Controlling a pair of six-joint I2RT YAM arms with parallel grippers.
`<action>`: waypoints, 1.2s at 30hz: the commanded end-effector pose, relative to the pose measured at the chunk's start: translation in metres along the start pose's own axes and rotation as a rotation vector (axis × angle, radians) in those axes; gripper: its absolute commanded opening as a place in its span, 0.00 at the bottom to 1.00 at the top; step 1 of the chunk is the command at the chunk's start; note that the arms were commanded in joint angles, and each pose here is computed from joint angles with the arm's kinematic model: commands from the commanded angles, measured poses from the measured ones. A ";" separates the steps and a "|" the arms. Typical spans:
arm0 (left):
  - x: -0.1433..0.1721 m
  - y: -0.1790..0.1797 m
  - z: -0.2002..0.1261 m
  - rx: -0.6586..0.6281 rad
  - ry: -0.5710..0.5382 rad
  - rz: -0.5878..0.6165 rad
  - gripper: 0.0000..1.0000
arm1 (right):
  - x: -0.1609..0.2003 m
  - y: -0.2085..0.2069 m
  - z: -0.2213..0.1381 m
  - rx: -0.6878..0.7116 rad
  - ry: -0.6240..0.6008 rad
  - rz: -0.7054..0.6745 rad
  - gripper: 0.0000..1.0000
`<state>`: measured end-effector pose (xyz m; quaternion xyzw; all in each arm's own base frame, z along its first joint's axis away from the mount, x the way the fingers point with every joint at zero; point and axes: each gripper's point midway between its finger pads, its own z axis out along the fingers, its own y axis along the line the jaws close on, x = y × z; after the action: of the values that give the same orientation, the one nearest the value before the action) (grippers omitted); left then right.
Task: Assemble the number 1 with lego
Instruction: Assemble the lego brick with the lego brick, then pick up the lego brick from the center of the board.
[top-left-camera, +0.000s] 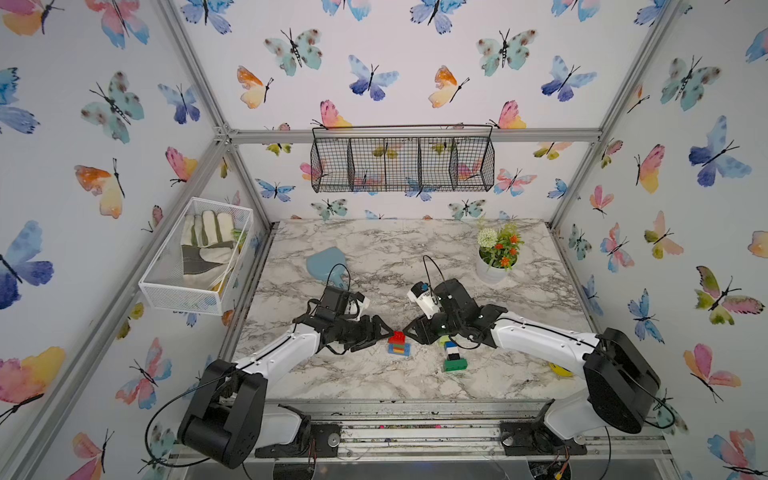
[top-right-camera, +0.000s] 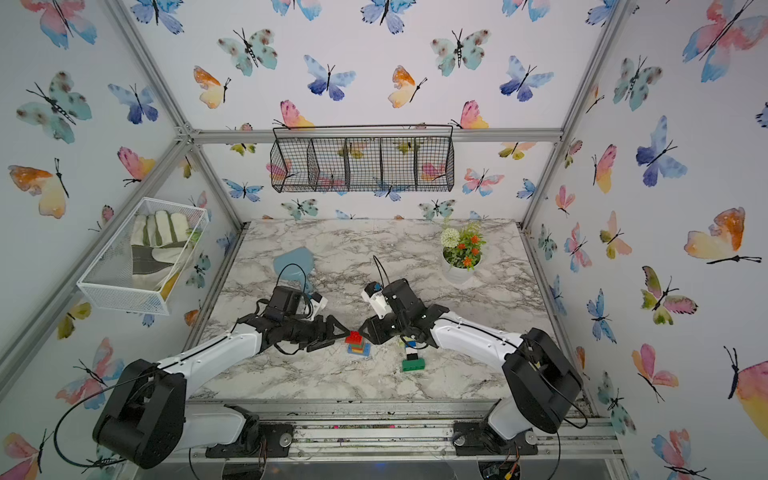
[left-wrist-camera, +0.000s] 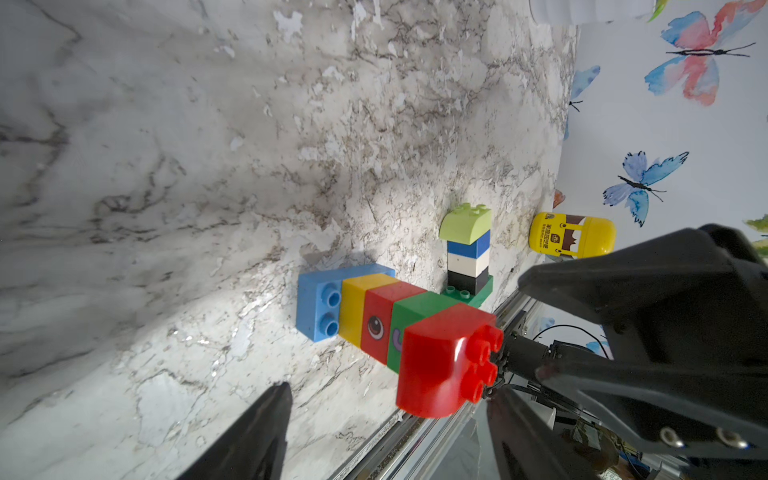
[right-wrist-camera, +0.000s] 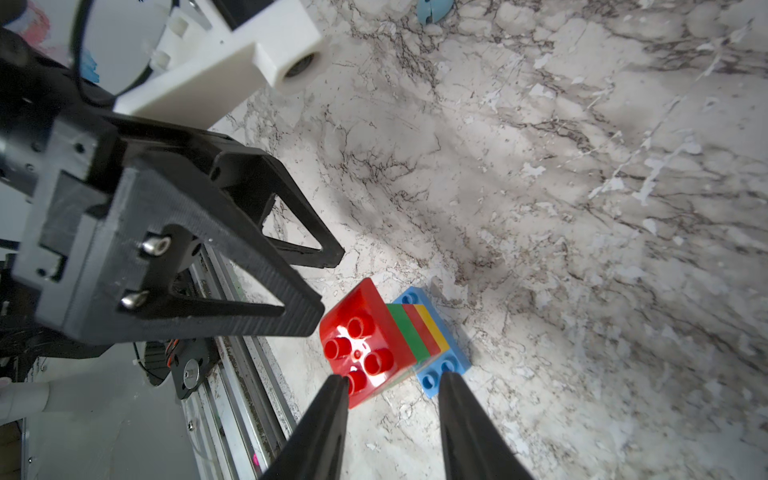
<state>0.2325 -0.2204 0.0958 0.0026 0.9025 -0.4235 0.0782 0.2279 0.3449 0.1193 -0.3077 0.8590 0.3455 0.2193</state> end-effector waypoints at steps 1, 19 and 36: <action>0.001 -0.005 0.003 0.027 0.021 0.031 0.78 | -0.002 0.006 0.006 -0.032 0.012 0.002 0.40; 0.012 0.019 0.015 -0.024 0.060 -0.011 0.70 | 0.030 -0.012 0.024 0.022 0.119 0.015 0.41; 0.002 -0.018 -0.051 -0.108 -0.548 0.316 0.83 | -0.036 -0.016 -0.055 0.180 -0.113 -0.117 0.59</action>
<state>0.2255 -0.2061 0.1611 0.0438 0.8598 -0.3994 0.3150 0.2488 0.3271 0.1709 -0.3184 0.8425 0.3080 0.3066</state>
